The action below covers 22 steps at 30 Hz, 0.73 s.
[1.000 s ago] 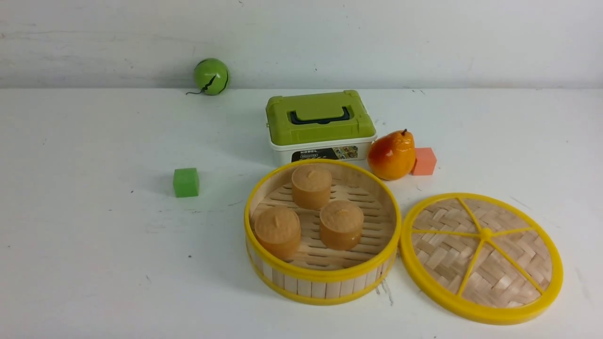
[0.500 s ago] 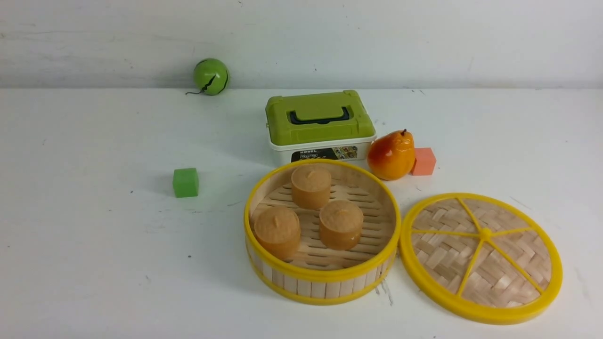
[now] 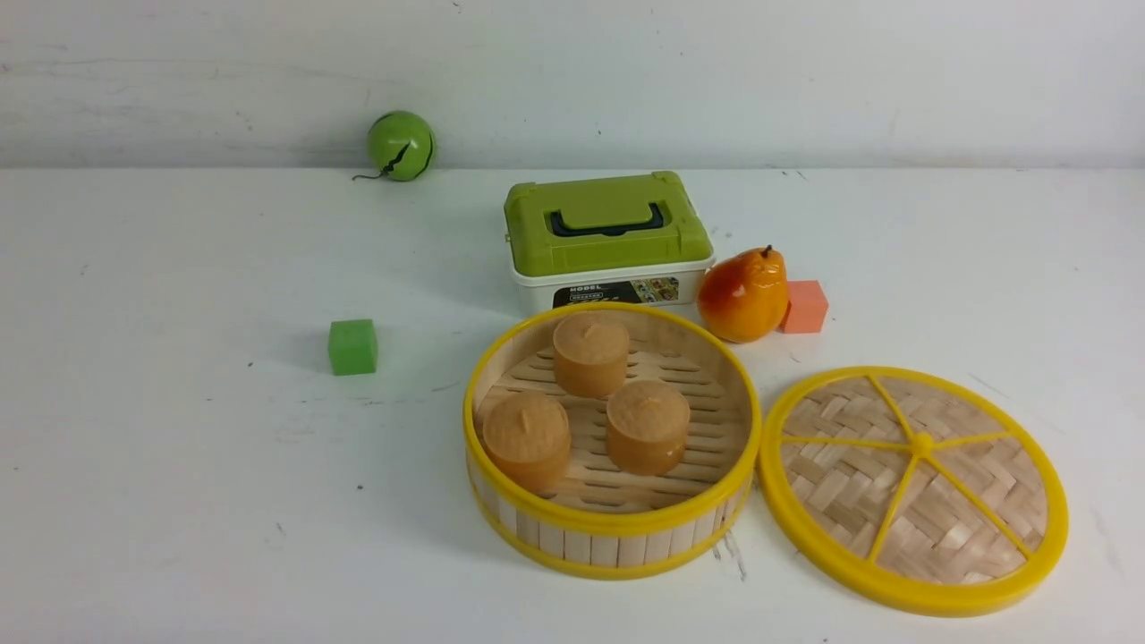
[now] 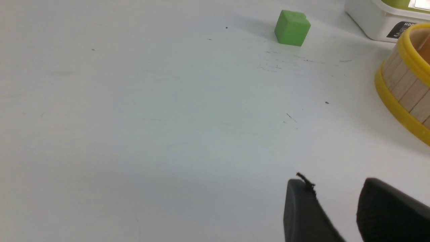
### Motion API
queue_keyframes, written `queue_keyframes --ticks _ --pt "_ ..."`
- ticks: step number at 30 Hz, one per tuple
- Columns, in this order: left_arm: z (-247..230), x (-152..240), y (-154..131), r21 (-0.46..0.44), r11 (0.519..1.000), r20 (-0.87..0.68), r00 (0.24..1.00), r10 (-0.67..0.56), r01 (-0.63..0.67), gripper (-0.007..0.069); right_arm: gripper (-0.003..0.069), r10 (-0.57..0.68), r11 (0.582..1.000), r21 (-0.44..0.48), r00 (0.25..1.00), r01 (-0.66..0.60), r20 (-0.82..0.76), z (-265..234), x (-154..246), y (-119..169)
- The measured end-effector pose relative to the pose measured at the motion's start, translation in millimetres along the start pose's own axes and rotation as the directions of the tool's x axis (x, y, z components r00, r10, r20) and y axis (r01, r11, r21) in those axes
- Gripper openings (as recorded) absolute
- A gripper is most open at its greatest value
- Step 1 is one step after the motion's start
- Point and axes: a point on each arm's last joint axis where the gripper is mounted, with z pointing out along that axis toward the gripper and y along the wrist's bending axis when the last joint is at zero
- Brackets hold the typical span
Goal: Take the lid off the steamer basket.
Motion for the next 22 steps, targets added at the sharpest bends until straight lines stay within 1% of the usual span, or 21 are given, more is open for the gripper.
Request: queue_keyframes --ticks 22 --pt "0.0 0.0 0.0 0.000 1.000 0.000 1.000 0.000 0.000 0.0239 0.0071 0.000 1.000 0.000 1.000 0.000 0.000 0.0 0.0 0.0"
